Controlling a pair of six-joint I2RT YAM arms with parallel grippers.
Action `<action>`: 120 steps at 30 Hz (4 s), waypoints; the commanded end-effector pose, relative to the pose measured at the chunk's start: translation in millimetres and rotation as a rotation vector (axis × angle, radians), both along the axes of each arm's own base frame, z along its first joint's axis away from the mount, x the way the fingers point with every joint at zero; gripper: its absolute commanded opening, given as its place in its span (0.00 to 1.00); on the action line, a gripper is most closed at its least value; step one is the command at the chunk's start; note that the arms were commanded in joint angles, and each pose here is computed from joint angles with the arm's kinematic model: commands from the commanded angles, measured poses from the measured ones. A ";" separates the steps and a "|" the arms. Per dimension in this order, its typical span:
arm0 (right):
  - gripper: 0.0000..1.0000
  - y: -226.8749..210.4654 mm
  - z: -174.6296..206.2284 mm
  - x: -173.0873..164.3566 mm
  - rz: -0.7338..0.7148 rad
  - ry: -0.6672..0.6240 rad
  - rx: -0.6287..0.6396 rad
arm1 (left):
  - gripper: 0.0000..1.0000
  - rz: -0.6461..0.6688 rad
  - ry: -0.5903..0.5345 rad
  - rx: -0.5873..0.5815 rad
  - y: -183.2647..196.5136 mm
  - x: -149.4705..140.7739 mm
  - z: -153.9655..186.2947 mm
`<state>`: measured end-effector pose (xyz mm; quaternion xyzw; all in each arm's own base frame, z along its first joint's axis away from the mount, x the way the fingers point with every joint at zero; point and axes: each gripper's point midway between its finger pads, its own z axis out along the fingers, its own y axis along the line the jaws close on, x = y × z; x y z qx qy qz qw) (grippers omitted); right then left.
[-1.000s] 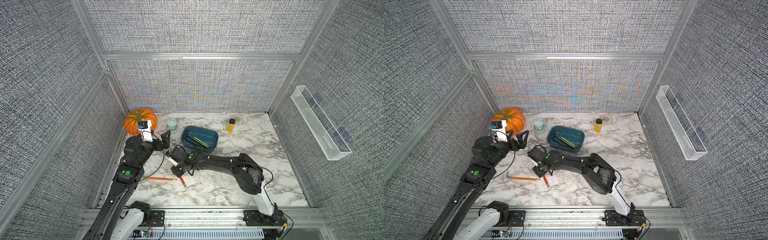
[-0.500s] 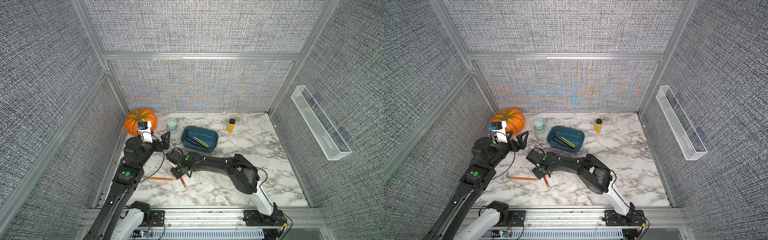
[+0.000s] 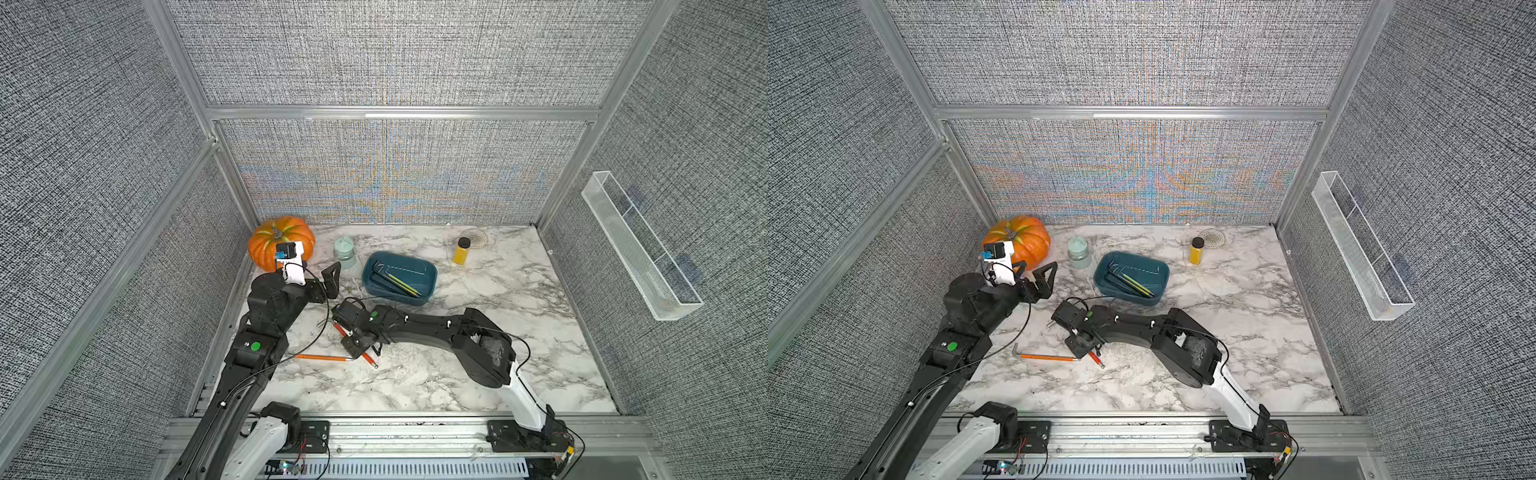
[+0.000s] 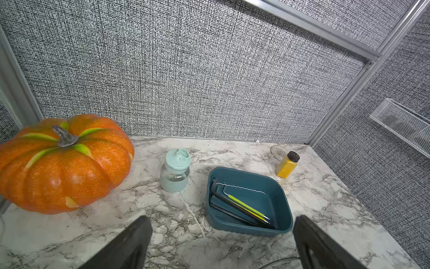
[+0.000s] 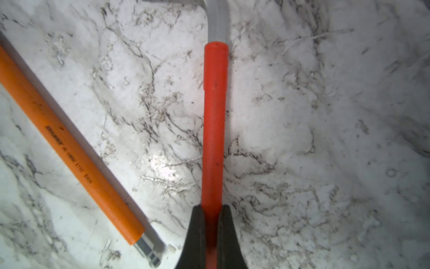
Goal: Put the hex key on the desktop into the storage box
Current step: Pick up the Allen key from the center of the board, then place the Allen key in the storage box, then pick up the Allen key from the center of the board.
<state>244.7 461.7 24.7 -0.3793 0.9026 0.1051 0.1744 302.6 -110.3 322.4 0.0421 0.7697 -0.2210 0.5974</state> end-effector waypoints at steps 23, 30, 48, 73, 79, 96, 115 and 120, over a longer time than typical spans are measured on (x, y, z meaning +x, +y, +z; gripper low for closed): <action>0.00 -102.0 107.7 102.7 -0.120 -0.252 -0.024 | 1.00 -0.014 -0.010 -0.029 -3.5 1.3 14.4; 0.00 -142.5 126.9 148.5 -0.136 -0.316 -0.088 | 1.00 -0.017 -0.003 -0.027 -4.1 1.5 11.4; 0.00 -157.4 79.8 205.3 -0.075 -0.333 -0.131 | 1.00 -0.023 -0.001 -0.038 -5.6 1.5 13.0; 0.44 -152.4 41.9 217.2 -0.077 -0.290 -0.126 | 1.00 -0.014 0.003 -0.016 -3.3 1.3 9.7; 0.61 -150.9 57.2 220.6 -0.083 -0.317 -0.096 | 1.00 -0.016 0.004 -0.014 -3.6 1.5 9.7; 0.71 -76.8 137.5 108.9 0.101 -0.375 0.253 | 1.00 -0.046 0.098 0.043 -6.3 -2.2 0.5; 0.63 43.2 32.9 -43.9 0.453 -0.251 0.160 | 1.00 -0.047 0.314 0.036 -11.2 6.0 -41.2; 0.60 50.9 21.3 -47.8 0.471 -0.214 0.141 | 1.00 -0.062 0.327 0.021 -14.8 7.3 -43.3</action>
